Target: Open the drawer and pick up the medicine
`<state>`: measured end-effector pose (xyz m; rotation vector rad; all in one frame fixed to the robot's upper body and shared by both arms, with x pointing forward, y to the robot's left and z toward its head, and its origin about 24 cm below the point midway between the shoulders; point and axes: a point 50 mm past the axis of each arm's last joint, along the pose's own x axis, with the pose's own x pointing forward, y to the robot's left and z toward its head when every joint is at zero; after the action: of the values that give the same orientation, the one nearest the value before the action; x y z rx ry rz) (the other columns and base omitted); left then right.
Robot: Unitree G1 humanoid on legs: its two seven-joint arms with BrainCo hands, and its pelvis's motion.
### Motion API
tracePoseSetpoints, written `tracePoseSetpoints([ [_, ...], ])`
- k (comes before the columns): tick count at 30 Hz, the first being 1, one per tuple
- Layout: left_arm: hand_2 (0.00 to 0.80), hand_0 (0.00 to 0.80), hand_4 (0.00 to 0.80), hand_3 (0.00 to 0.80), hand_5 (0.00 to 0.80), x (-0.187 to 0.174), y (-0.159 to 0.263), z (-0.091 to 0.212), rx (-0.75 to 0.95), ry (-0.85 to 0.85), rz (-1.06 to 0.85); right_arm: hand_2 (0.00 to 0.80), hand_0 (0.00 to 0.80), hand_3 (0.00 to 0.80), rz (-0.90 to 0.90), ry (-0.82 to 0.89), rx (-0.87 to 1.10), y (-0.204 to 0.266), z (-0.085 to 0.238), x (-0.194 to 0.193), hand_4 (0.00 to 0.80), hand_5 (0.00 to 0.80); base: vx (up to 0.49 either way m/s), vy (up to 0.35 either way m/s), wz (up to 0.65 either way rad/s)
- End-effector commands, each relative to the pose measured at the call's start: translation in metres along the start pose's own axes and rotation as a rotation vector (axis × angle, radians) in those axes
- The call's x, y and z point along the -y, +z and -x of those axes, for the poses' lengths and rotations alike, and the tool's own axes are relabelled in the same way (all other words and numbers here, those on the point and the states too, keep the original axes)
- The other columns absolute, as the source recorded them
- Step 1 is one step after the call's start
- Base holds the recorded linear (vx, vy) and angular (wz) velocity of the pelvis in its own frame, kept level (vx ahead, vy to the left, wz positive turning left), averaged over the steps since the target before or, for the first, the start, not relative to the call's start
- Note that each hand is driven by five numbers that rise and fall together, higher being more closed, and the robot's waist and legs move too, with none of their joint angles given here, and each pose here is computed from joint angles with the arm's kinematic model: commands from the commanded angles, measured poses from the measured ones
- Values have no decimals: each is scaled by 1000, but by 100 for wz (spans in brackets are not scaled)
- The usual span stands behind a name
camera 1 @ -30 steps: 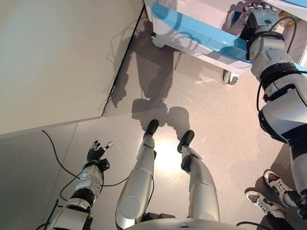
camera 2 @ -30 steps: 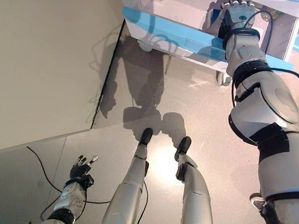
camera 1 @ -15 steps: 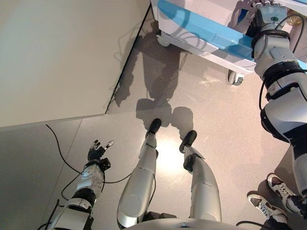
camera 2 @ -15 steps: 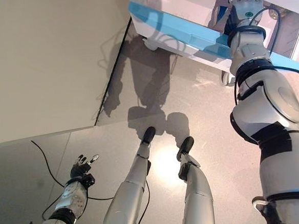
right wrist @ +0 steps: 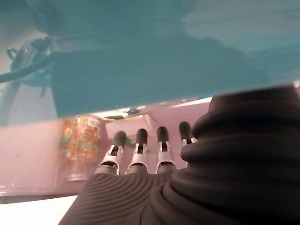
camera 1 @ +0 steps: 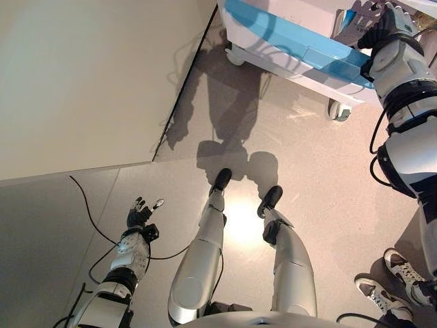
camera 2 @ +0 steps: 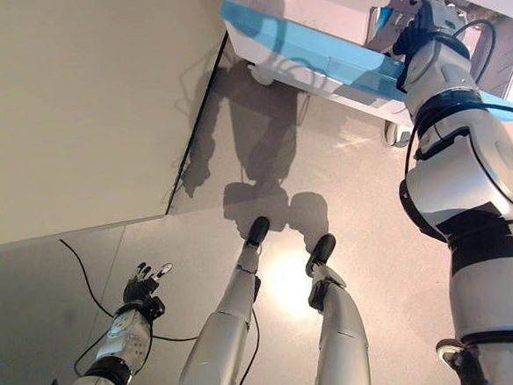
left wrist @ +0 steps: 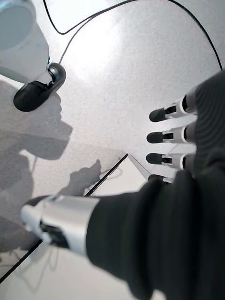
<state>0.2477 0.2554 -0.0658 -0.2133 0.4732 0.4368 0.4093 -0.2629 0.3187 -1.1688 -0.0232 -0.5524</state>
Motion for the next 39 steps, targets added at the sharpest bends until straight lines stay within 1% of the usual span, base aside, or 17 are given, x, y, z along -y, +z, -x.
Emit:
tracePoseSetpoints([
  [1,0,0,0,0,0,-16,6,-1,22,35,-11,0,0,0,40,-73,37,8,-4,35,0,0,0,0,0],
  [3,0,0,0,0,0,-17,5,-1,18,37,-13,0,0,0,46,-68,43,9,-4,34,0,0,1,3,-2],
  [7,0,0,0,0,0,-21,4,-1,7,43,-15,0,0,0,179,-52,106,22,-3,31,0,0,2,5,-3],
  [8,0,0,0,0,0,-21,3,-1,4,41,-16,179,179,179,200,-50,123,26,-2,30,179,179,0,0,0],
  [9,0,0,0,0,0,-21,3,-1,3,44,-14,405,405,405,223,-45,141,31,-2,29,405,405,0,0,0],
  [10,0,0,0,0,0,-22,2,-1,0,46,-11,467,467,467,247,-40,153,34,-1,27,467,467,-6,12,-7],
  [11,0,0,0,0,0,-22,2,-1,-4,47,-10,656,656,656,265,-38,173,39,0,25,656,656,-4,5,-9],
  [12,0,0,0,0,0,-22,2,-1,-4,47,-10,693,693,693,265,-38,173,39,0,25,693,693,-11,9,-11],
  [13,0,0,0,0,0,-23,2,-1,-5,49,-8,800,800,800,295,-31,217,49,2,21,800,800,-13,12,-7],
  [21,0,0,0,0,0,-22,4,-3,-2,48,17,800,800,800,294,-8,294,63,5,13,800,800,-6,4,-4],
  [32,0,0,0,0,0,-23,7,-3,9,46,17,800,800,800,252,8,288,56,4,13,800,800,-5,-1,0],
  [39,0,0,0,0,0,-28,6,-2,7,57,9,800,800,800,185,-14,309,57,5,12,800,800,-8,3,0],
])
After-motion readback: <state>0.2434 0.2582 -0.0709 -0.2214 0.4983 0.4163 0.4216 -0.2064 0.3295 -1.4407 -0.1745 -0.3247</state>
